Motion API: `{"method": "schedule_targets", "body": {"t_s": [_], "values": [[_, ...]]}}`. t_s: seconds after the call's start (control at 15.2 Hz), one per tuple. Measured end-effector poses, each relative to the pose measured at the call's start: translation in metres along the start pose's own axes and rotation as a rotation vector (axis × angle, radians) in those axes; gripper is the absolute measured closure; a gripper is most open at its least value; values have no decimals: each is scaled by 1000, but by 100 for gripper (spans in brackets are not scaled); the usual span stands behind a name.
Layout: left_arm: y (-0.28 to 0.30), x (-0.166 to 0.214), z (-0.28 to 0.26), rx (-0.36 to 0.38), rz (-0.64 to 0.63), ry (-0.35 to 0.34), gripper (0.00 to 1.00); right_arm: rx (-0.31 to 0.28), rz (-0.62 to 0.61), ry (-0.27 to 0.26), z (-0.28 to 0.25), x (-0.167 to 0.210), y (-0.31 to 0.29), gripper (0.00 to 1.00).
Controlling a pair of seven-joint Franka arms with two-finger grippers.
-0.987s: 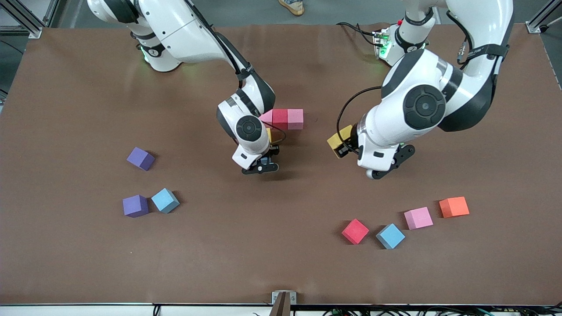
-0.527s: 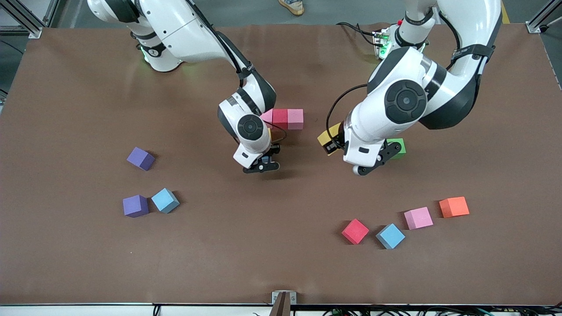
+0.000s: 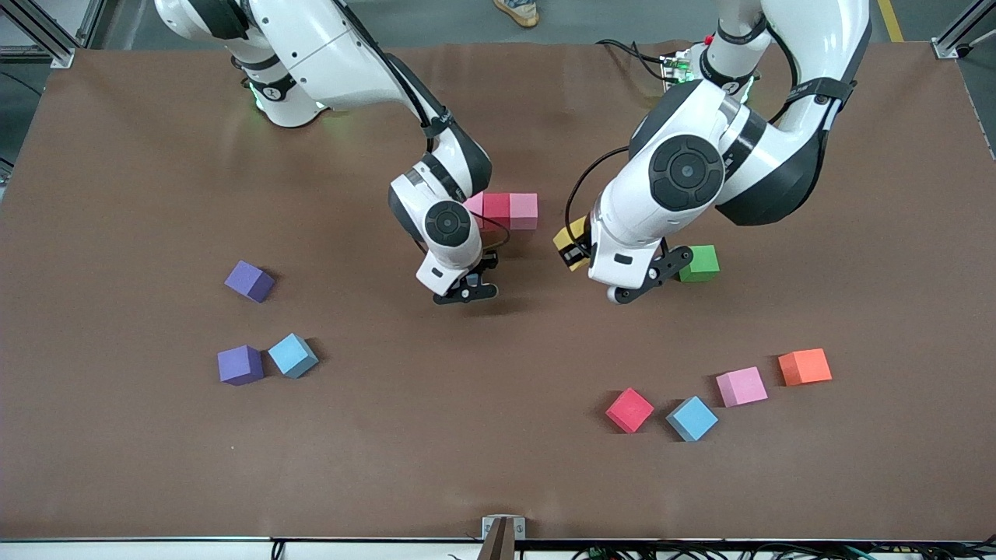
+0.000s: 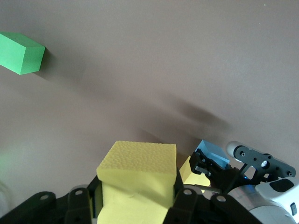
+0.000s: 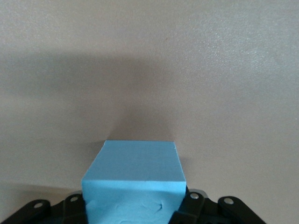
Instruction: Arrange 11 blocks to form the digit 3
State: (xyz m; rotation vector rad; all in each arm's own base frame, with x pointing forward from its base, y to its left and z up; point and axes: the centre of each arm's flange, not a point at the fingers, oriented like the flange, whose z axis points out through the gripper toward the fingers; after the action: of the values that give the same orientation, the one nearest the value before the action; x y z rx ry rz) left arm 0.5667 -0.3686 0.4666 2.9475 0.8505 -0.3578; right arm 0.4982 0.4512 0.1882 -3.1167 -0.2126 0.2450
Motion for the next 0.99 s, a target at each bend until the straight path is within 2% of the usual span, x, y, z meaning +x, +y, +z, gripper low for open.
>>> {"method": "schedule_targets", "body": {"t_s": [0.99], "values": [[4, 2, 18, 22, -28, -17, 44, -5, 53, -14, 1, -4, -4, 38]]}}
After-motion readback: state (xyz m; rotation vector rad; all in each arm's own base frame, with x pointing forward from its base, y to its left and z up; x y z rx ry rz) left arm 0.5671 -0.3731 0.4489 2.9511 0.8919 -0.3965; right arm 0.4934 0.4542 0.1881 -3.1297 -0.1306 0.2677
